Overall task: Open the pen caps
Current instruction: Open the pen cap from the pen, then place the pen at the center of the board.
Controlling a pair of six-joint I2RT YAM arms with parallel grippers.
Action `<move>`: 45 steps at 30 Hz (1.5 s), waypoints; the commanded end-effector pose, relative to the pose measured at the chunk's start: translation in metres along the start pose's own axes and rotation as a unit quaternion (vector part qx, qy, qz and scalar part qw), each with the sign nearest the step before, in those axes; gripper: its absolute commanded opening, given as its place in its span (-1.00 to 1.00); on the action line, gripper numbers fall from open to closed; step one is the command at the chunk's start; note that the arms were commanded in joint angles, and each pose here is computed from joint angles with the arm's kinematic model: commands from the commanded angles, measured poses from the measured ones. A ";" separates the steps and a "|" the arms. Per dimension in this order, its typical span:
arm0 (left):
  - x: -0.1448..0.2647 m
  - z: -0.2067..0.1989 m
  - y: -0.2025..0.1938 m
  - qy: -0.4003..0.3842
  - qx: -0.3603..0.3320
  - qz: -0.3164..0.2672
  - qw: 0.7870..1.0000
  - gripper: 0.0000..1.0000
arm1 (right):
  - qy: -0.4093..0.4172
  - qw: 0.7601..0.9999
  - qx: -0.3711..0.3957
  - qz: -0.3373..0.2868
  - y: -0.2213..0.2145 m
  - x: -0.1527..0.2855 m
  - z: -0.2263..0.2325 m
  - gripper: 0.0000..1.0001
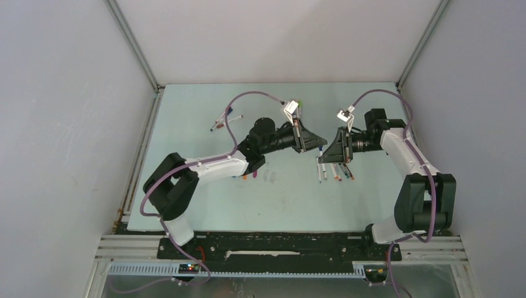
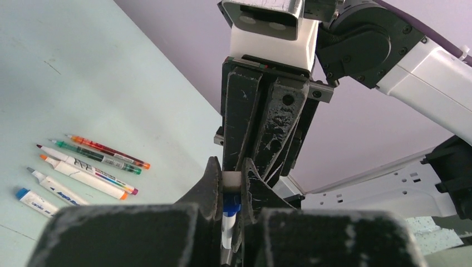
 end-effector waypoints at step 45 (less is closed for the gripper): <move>0.112 0.066 -0.007 0.206 -0.082 0.005 0.975 -1.00 | -0.443 0.884 -0.097 0.113 -0.051 0.125 -0.155 -0.92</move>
Point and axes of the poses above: each gripper's point midway between its finger pads, its own x axis back along the fingers, its own z axis along the line the jaws close on, y = z × x, the point moved 2 cm from there along x, back along the fingers
